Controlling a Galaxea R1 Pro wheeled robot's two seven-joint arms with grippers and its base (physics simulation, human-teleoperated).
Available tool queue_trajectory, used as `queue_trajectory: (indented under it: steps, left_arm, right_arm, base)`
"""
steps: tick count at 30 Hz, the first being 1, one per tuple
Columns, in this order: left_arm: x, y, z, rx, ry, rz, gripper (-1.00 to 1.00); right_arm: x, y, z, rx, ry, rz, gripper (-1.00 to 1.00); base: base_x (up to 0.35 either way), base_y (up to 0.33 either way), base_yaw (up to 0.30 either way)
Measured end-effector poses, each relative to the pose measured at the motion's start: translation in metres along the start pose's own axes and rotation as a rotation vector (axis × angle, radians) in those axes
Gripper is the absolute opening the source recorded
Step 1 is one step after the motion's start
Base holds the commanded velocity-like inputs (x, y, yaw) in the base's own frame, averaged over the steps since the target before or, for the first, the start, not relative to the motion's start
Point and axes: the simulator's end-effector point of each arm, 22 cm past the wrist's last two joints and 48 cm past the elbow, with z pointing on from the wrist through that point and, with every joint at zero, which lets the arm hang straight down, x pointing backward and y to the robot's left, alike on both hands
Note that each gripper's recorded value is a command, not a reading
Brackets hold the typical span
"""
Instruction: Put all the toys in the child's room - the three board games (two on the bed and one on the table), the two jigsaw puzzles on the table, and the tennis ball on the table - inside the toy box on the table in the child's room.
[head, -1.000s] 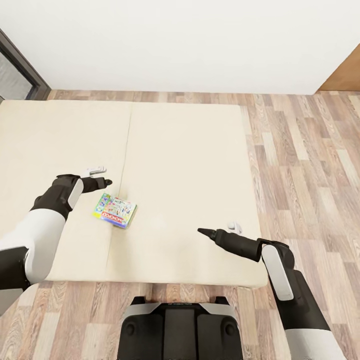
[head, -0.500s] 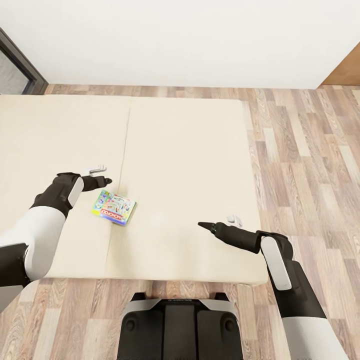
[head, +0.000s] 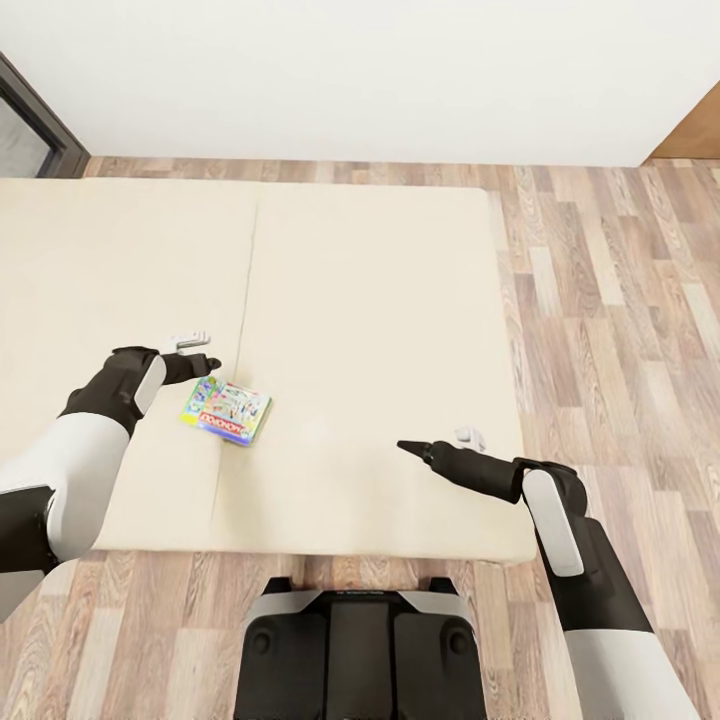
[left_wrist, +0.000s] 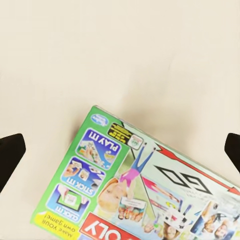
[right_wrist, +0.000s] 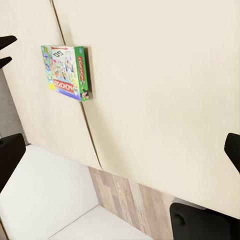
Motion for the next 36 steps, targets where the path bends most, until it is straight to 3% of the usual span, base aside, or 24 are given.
queue_trajectory:
  steps: [36]
  left_arm:
    - [0.039, 0.002, 0.032, 0.006, 0.062, -0.007, 1.00]
  right_arm:
    - [0.013, -0.025, 0.013, 0.022, 0.029, 0.031, 1.00]
  base:
    - [0.000, 0.000, 0.000]
